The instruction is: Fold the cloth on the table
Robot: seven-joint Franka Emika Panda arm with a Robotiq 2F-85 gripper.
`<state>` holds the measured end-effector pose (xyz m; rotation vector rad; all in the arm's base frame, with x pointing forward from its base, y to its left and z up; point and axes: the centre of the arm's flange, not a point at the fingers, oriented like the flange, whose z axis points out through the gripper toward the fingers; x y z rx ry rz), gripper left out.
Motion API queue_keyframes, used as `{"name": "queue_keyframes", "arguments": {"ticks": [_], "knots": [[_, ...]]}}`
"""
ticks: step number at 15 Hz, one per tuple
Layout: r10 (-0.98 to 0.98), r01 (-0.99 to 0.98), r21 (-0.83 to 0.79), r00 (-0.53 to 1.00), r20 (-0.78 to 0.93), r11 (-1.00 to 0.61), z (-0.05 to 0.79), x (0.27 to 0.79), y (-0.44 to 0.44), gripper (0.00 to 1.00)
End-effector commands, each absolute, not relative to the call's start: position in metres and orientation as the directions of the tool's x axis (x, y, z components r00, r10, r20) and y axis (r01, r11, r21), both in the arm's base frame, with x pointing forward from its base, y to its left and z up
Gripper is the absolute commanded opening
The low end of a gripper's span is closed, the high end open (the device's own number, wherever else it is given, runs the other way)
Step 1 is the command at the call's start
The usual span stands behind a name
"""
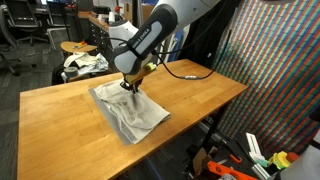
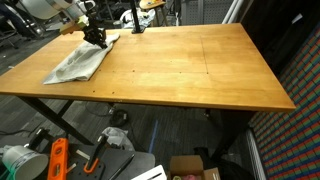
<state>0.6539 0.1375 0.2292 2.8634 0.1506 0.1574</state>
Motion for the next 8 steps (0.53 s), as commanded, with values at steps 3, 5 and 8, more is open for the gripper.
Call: {"name": "queue_keyframes", "arguments": {"ticks": [3,5,8], "knots": [[0.162,0.143,0.268,0.986,0.049,-0.953,0.218,0.658,0.113,0.17],[0.173,0.155,0.261,0.984,0.047,-0.953,0.221,0.658,0.113,0.17],[0.152,0.13,0.217,0.984,0.087,-0.967,0.232,0.657,0.109,0.17]]}}
